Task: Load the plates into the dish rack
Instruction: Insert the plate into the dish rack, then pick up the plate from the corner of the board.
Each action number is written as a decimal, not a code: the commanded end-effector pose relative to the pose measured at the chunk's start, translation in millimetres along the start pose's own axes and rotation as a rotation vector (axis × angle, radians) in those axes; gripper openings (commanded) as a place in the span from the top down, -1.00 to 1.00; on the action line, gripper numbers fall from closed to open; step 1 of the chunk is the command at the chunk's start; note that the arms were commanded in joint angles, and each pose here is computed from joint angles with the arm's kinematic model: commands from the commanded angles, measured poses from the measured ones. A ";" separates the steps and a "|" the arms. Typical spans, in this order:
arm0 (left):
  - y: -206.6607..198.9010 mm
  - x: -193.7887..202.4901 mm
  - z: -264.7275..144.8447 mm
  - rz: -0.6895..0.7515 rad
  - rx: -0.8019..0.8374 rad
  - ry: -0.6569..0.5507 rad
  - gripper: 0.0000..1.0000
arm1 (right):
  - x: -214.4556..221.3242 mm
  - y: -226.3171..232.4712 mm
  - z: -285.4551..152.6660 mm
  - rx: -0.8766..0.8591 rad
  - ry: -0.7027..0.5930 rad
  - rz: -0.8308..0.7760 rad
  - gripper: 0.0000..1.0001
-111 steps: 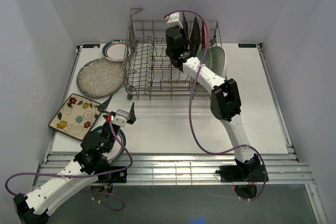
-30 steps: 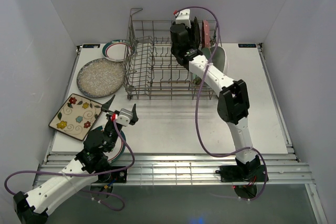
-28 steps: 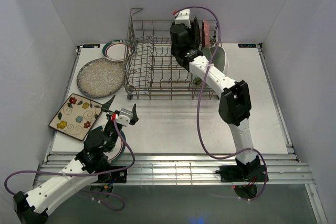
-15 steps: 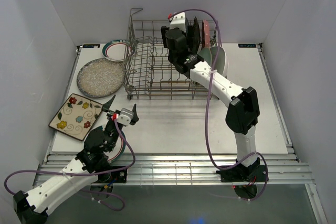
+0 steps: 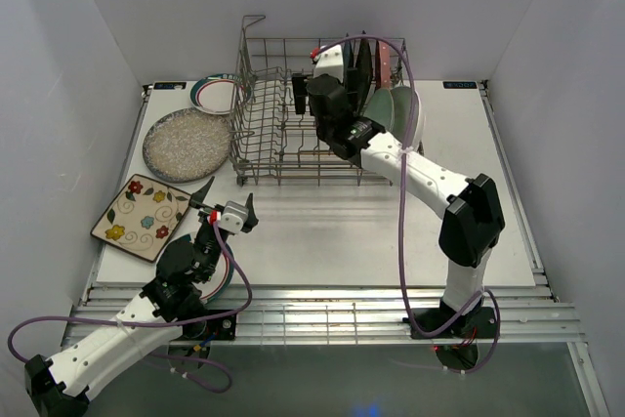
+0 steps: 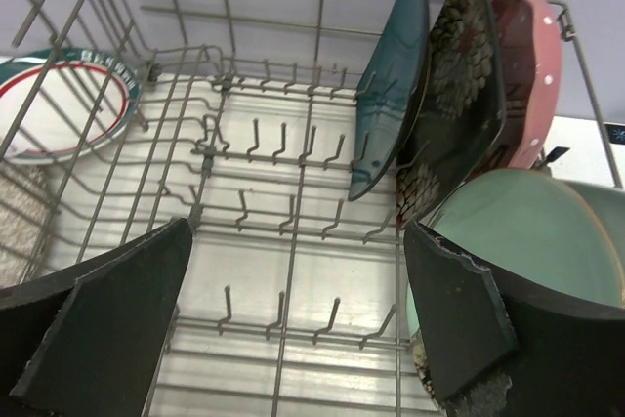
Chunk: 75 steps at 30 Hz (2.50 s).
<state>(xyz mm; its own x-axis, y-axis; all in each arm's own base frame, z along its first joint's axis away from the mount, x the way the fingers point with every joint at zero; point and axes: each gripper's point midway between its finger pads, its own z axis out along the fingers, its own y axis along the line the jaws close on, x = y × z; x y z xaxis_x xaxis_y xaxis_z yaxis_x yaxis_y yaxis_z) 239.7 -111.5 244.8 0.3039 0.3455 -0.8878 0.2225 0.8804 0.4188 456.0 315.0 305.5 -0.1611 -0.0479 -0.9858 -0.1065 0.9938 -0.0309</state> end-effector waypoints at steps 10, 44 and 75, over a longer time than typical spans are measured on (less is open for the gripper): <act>5.6 -0.8 -4.2 0.042 -0.022 -0.029 -0.96 | -21.7 -4.7 -84.4 -0.173 -0.154 0.156 -0.92; 45.4 -33.0 -30.3 -0.064 -0.156 -0.190 -0.96 | 51.6 92.4 -190.7 -0.884 0.113 0.126 -0.86; 74.9 -58.3 -46.1 -0.103 -0.237 -0.271 -0.96 | 171.1 184.8 -248.1 -1.037 0.422 0.383 -0.72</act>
<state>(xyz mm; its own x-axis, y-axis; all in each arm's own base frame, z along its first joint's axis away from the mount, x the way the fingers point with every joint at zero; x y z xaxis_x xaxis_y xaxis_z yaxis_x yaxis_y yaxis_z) 208.0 -65.0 295.9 0.4839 0.2307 -0.8442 0.0781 0.9494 0.3042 177.4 447.7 156.6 -0.6216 -0.0521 -0.7816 -0.6990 0.4872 0.5234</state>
